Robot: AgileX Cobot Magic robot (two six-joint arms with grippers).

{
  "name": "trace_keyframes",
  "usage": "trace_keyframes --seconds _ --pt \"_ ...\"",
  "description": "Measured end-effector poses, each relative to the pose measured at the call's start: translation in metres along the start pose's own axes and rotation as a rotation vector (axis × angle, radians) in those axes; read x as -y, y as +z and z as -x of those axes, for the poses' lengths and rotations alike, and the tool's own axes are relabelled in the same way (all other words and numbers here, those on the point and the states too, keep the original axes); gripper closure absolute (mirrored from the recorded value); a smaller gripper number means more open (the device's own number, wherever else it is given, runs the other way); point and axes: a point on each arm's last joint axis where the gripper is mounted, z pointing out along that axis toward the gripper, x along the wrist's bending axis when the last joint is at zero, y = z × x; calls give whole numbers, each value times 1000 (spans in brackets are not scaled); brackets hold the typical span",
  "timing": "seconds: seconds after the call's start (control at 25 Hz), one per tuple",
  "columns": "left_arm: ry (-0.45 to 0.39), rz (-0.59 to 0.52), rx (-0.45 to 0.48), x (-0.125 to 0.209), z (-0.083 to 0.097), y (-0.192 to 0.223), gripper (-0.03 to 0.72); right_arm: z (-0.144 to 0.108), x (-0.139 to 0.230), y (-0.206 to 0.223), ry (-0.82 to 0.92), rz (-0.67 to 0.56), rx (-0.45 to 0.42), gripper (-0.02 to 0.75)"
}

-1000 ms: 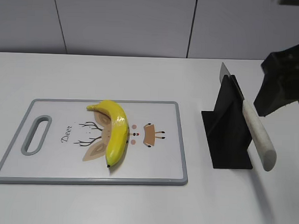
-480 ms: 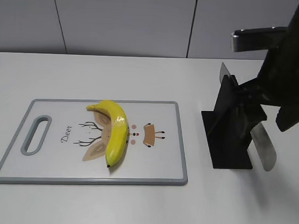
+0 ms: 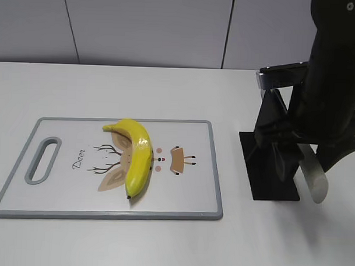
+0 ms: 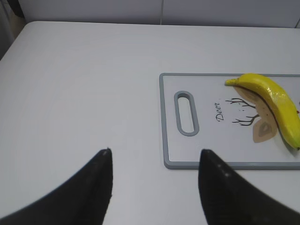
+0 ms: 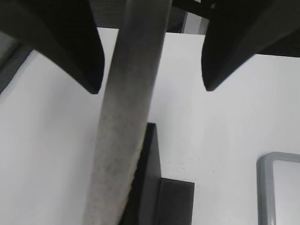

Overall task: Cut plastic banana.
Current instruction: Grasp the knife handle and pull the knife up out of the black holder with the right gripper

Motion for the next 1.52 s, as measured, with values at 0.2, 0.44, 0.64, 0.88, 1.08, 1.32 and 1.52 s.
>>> trace_keyframes --seconds 0.2,0.44,0.64,0.88,1.08,1.32,1.52 --pt "0 0 0 0 0 0 133 -1 -1 5 -1 -16 6 309" --pt "0 0 0 0 0 0 136 0 -1 5 33 -26 15 539" --pt "0 0 0 0 0 0 137 1 -1 5 61 -27 22 566" --pt "0 0 0 0 0 0 137 0 -1 5 70 -26 13 568" --pt "0 0 0 0 0 0 137 0 1 -4 84 9 -10 569" --pt "0 0 0 0 0 0 137 3 9 -26 105 82 -51 570" --pt "0 0 0 0 0 0 137 9 18 -46 121 155 -63 572"
